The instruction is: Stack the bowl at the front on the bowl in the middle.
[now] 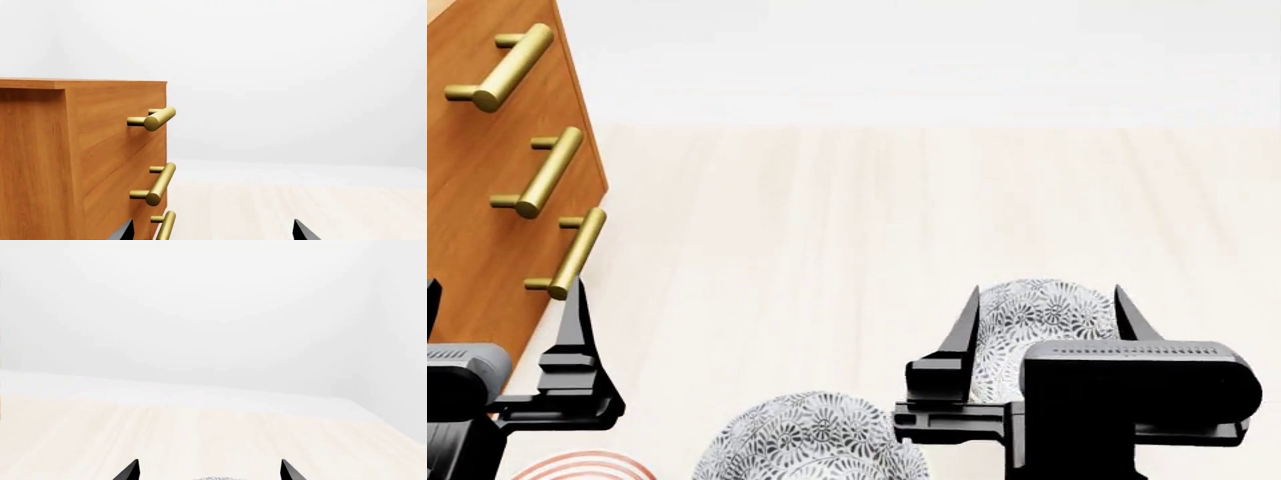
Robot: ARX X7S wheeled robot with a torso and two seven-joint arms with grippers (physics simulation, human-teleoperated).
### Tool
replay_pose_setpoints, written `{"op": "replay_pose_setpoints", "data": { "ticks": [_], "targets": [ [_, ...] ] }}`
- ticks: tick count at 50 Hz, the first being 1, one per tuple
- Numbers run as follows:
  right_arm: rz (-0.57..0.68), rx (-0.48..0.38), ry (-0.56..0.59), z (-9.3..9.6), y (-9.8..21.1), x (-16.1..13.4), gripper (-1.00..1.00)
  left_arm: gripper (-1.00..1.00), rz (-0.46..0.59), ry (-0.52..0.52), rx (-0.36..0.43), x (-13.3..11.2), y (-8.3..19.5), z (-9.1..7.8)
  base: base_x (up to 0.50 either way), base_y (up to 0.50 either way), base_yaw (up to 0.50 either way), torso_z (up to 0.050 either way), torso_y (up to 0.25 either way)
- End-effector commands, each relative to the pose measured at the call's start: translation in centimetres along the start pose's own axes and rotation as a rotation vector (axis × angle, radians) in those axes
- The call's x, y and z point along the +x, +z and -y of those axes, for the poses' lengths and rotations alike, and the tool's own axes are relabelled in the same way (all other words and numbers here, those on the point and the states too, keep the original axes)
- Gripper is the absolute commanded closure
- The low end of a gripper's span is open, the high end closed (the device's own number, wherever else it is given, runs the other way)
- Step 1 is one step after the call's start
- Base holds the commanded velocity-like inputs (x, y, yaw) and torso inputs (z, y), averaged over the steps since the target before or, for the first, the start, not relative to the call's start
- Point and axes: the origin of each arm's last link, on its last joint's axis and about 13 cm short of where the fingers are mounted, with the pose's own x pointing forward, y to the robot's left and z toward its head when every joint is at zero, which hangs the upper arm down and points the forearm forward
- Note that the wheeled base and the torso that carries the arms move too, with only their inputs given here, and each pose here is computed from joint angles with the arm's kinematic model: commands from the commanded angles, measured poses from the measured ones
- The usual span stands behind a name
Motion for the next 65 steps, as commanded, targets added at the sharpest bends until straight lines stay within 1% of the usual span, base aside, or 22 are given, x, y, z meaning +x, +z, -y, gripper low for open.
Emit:
{"op": "replay_pose_setpoints", "data": {
  "ticks": [1,2,3,4,7,8,10,13,16,17,18,20,22,25,28,30,32,34,35,36,37,65],
  "targets": [
    [-0.006,0.063,-0.042,2.2,3.0,0.7,-1.00,-1.00,-0.006,0.001,0.002,0.0,0.0,0.0,0.00,0.00,0.00,0.000,0.000],
    [-0.036,0.103,-0.035,3.2,3.8,1.1,-1.00,-1.00,-0.005,0.003,0.001,0.0,0.1,-0.1,0.00,0.00,0.00,0.000,0.000],
    [-0.076,0.109,-0.031,3.7,4.3,1.3,-1.00,-1.00,-0.006,0.004,0.000,0.0,0.1,-0.1,0.00,0.00,0.00,0.000,0.000],
    [-0.149,0.172,-0.022,4.5,5.0,1.7,-1.00,-1.00,-0.007,0.005,0.000,0.1,0.0,-0.1,0.00,0.00,0.00,0.000,0.000],
    [-0.227,0.251,-0.042,6.5,6.2,2.8,-1.00,-1.00,-0.013,0.008,0.002,0.2,-0.1,-0.1,0.00,0.00,0.00,0.000,0.000],
    [-0.256,0.251,-0.088,7.5,6.6,3.4,-1.00,-1.00,-0.014,0.007,0.001,0.2,0.0,-0.1,0.00,0.00,0.00,0.000,0.000],
    [-0.293,0.250,-0.111,8.5,7.1,4.0,-1.00,-1.00,-0.014,0.008,-0.001,0.2,0.1,-0.1,0.00,0.00,0.00,0.000,0.000],
    [-0.409,0.301,-0.083,9.9,6.7,5.3,-1.00,-1.00,-0.016,0.011,-0.001,0.3,0.0,-0.2,0.00,0.00,0.00,0.000,0.000],
    [-0.431,0.375,-0.067,10.8,6.5,5.9,-1.00,-1.00,-0.020,0.015,0.000,0.4,-0.1,-0.2,0.00,0.00,0.00,0.000,0.000],
    [-0.447,0.406,-0.115,11.4,6.5,6.0,-1.00,-1.00,-0.022,0.017,0.000,0.5,-0.2,-0.2,0.00,0.00,0.00,0.000,0.000],
    [-0.453,0.430,-0.115,11.6,6.5,6.0,-1.00,-1.00,-0.023,0.018,-0.001,0.5,-0.2,-0.2,0.00,0.00,0.00,0.000,0.000],
    [-0.490,0.437,-0.106,11.9,6.5,6.0,-1.00,-1.00,-0.024,0.017,0.000,0.5,-0.2,-0.2,0.00,0.00,0.00,0.000,0.000],
    [-0.532,0.444,-0.102,12.0,6.3,6.3,-1.00,-1.00,-0.025,0.015,0.001,0.5,-0.3,-0.2,0.00,0.00,0.00,0.000,0.000],
    [-0.590,0.497,-0.079,12.2,6.3,6.8,-1.00,-1.00,-0.024,0.014,0.002,0.5,-0.2,-0.1,0.00,0.00,0.00,0.000,0.000],
    [-0.642,0.506,-0.107,12.4,6.2,7.8,-1.00,-1.00,-0.022,0.010,0.006,0.5,-0.3,0.0,0.00,0.00,0.00,0.000,0.000],
    [-0.653,0.496,-0.084,12.6,6.1,9.2,-1.00,-1.00,-0.024,0.010,0.004,0.6,-0.4,-0.1,0.00,0.00,0.00,0.000,0.000],
    [-0.620,0.538,-0.079,13.0,5.6,9.4,-1.00,-1.00,-0.025,0.012,0.005,0.7,-0.5,-0.1,0.00,0.00,0.00,0.000,0.000],
    [-0.655,0.566,-0.124,13.4,5.1,9.2,-1.00,-1.00,-0.026,0.015,0.005,0.8,-0.5,-0.2,0.00,0.00,0.00,0.000,0.000],
    [-0.634,0.593,-0.142,13.5,5.0,9.1,-1.00,-1.00,-0.026,0.015,0.004,0.7,-0.5,-0.1,0.00,0.00,0.00,0.000,0.000],
    [-0.762,0.563,-0.077,12.4,1.7,10.2,-1.00,-1.00,-0.013,0.007,0.016,1.1,-0.7,-0.1,0.00,0.00,0.00,0.000,0.000],
    [-0.805,0.585,-0.033,12.3,0.6,10.6,-1.00,-1.00,-0.012,0.007,0.016,1.1,-0.7,-0.2,0.00,0.00,0.00,0.000,0.000],
    [-0.885,0.586,-0.032,11.4,-2.9,11.4,-1.00,-1.00,-0.023,0.013,0.019,1.1,-1.1,-0.5,0.00,0.00,0.00,0.000,0.000]
  ]
}}
